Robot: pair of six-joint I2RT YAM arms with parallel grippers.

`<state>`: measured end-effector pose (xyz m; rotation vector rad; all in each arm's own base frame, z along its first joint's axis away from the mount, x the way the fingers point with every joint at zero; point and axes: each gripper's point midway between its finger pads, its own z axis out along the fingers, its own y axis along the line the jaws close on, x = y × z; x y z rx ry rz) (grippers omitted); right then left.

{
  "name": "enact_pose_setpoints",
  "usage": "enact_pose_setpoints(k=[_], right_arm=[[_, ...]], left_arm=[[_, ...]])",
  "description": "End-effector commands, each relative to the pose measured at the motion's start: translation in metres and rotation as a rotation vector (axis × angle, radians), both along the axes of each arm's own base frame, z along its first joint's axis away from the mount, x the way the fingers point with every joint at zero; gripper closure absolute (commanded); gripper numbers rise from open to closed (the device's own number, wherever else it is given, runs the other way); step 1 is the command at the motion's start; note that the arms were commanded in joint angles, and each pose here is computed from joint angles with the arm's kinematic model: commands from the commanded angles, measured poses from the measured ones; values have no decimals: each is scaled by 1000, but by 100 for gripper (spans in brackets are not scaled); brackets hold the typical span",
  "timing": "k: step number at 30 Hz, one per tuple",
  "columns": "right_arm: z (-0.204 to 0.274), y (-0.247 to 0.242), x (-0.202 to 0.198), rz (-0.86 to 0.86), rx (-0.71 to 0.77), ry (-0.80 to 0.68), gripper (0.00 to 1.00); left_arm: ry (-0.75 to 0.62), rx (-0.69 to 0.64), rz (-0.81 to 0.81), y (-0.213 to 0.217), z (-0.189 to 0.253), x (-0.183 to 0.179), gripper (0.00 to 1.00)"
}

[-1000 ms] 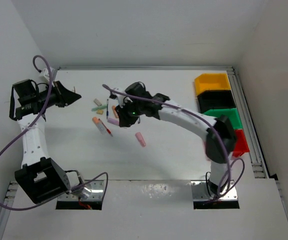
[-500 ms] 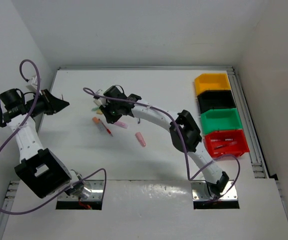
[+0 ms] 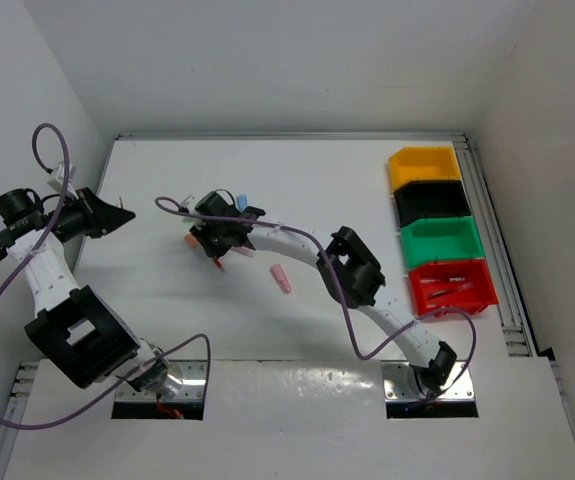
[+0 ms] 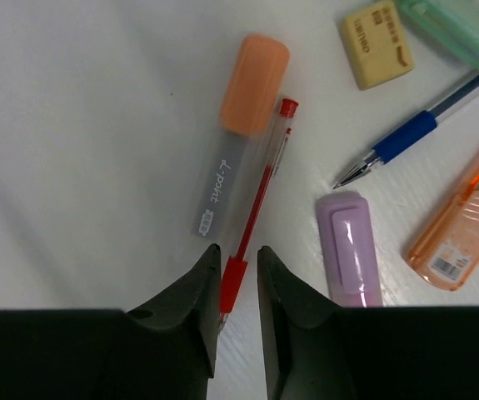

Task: Sort the stationery into containers
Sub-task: Move the pen to the center of the board.

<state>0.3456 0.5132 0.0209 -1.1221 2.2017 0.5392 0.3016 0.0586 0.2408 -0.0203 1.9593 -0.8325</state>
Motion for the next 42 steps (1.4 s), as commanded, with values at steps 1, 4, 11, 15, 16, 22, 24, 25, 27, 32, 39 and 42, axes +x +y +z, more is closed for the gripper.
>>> enact_pose_setpoints(k=[1, 4, 11, 15, 16, 22, 24, 25, 27, 32, 39, 42], right_arm=[[22, 23, 8, 3, 71, -77, 75], [18, 24, 9, 1, 65, -82, 75], [7, 21, 10, 16, 44, -98, 75], [-5, 17, 8, 30, 14, -94, 75], [-8, 16, 7, 35, 3, -92, 75], [-26, 1, -2, 77, -76, -77, 76], [-30, -9, -7, 92, -115, -62, 79], [-28, -15, -11, 94, -130, -54, 82], [-30, -27, -21, 102, -161, -19, 89], [-23, -57, -47, 138, -223, 26, 95], [-4, -107, -91, 160, -292, 129, 98], [4, -127, -117, 172, -328, 199, 93]], left_arm=[[-55, 6, -20, 5, 5, -2, 100], [-69, 7, -33, 7, 7, -5, 100], [-56, -2, -47, 7, 1, -9, 100], [-54, -7, -48, 9, -1, -7, 100], [-53, -6, -49, 8, -1, -7, 100], [-57, 5, -54, 7, 1, -9, 100], [-58, 11, -57, 7, 3, -11, 100], [-64, 22, -59, 6, 4, -12, 100], [-61, 21, -58, 5, 5, -12, 100], [-74, 27, -58, 2, 12, -15, 100], [-97, 55, -58, 0, 23, -18, 100], [-104, 50, -62, -2, 25, -18, 100]])
